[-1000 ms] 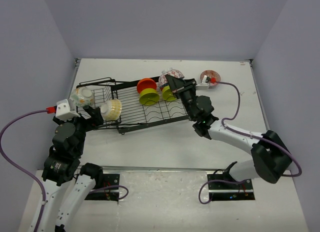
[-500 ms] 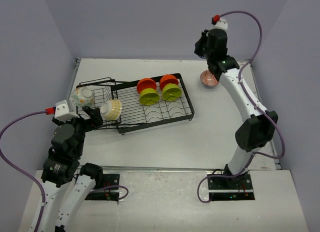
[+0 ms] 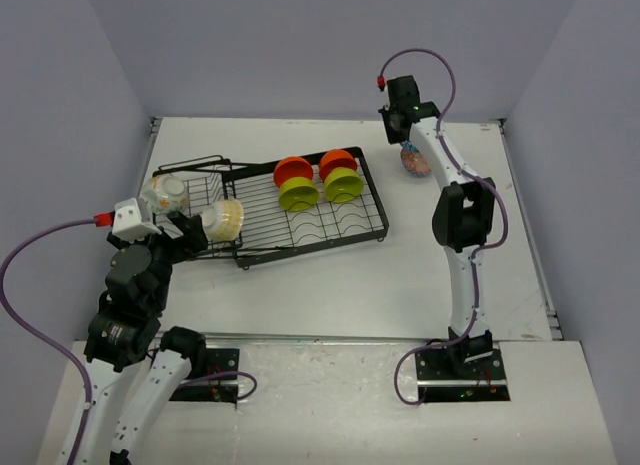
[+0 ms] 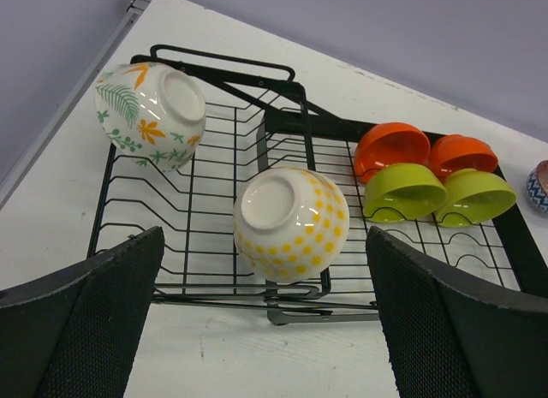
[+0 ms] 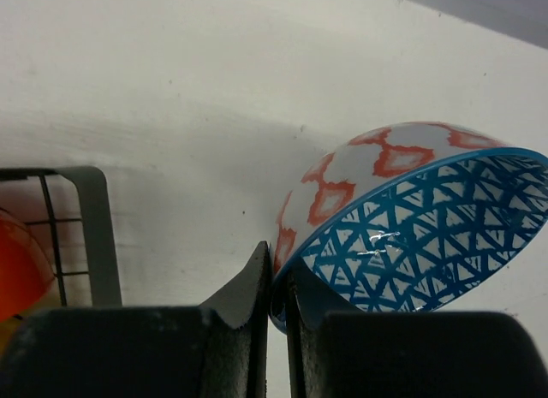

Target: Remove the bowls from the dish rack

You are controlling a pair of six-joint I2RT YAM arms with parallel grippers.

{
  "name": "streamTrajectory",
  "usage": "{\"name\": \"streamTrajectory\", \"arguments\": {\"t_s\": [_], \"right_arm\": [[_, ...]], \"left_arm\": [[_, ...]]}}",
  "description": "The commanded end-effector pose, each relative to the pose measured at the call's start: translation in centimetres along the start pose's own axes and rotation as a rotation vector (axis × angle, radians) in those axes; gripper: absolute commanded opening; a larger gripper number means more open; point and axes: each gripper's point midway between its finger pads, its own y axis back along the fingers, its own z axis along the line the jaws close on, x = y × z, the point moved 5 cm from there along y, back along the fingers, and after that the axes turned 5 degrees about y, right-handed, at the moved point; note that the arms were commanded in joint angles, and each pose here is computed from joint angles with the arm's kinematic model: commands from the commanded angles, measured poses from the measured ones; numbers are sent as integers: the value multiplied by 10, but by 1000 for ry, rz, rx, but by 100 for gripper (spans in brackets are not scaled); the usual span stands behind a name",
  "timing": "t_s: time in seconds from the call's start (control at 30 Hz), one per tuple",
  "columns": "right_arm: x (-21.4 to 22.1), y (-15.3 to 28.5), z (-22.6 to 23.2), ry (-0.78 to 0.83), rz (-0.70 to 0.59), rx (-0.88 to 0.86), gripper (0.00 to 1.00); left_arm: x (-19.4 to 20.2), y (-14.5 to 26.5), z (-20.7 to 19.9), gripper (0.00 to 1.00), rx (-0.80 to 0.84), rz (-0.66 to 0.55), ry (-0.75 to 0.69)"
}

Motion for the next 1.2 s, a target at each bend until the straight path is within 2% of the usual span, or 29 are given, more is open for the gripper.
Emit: {"name": "streamTrajectory", "arguments": {"t_s": [0.0,0.27,0.57,0.63,0.73,1.17], "right_arm": [[-13,19,-20,67,-20,-11,0],[27,4,-19,72,104,-95,0],[45,-2,-26,104,181,-32,0],[46,-1,-26,102,189,-32,0],[45,1,-28,97,189,-17,5],[55,-7,-26,107,236,-19,11]], "left_arm": [[-1,-5,-5,100,19,0,-7],[-1,-5,-4,100,14,-3,-7],[-2,-4,-4,100,15,-11,-3],[-2,-4,-4,100,16,-10,-4],[-2,-5,-4,100,15,-5,-5],[-3,-3,-5,100,22,-13,-3]]}}
